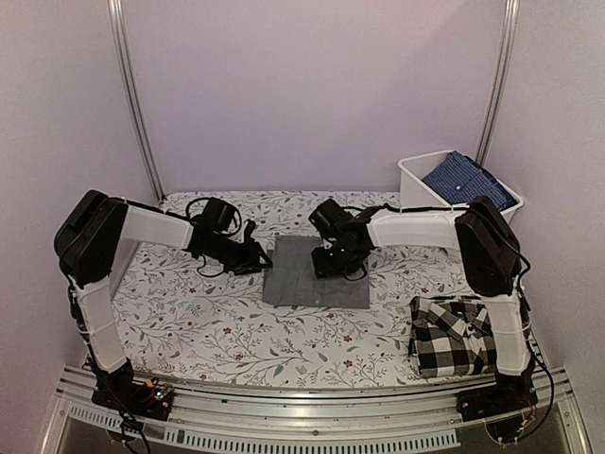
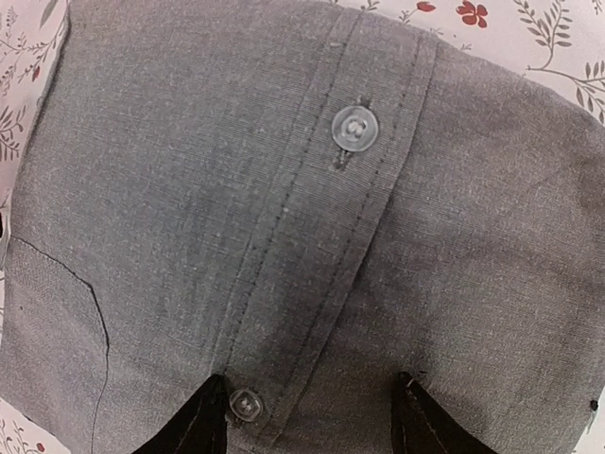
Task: Fold and stack the long sleeve shirts
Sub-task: Smooth out the square-folded shirt at the center of the board, then adjust the square-folded shirt at the center of the board.
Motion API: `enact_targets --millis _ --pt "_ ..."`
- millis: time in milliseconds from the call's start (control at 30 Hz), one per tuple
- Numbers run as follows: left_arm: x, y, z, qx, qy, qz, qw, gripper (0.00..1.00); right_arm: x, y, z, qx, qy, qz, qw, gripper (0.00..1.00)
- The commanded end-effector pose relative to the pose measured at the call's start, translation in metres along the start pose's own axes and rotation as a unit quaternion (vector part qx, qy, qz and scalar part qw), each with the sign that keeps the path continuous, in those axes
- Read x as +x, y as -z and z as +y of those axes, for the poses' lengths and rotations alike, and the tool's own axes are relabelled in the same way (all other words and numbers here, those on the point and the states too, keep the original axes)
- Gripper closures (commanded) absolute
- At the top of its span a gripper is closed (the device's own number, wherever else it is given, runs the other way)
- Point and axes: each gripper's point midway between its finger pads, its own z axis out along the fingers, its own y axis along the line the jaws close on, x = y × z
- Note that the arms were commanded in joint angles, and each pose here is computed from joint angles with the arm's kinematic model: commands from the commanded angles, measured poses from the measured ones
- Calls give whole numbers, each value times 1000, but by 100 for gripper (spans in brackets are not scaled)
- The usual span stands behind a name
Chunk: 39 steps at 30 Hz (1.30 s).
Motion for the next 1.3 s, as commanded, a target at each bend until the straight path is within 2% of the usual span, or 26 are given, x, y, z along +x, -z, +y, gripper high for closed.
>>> enact_targets --millis 0,167,367,667,833,933,1133,1267 --pt "-30 0 -18 20 -41 -36 998 60 -22 30 -14 4 -14 -33 999 41" --pt "-46 -17 -12 7 -44 -38 998 62 -44 51 -61 2 -62 -65 996 39" --pt "-72 -31 -9 -5 -52 -50 997 62 -56 38 -100 -13 -90 -85 992 42" --pt "-97 -41 -18 14 -57 -61 996 62 -74 0 -116 -33 -96 -90 991 52" --pt "-97 -48 -19 22 -48 -52 997 67 -77 -14 -110 -52 -93 -81 991 55" --pt "-97 -48 -22 28 -47 -50 997 76 -79 -19 -110 -51 -92 -80 991 61" --pt "-103 -23 -41 40 -52 -72 995 100 -78 -15 -111 -45 -91 -76 992 92" --pt "-102 7 -55 36 -50 -98 993 100 -85 8 -106 -46 -93 -88 991 100"
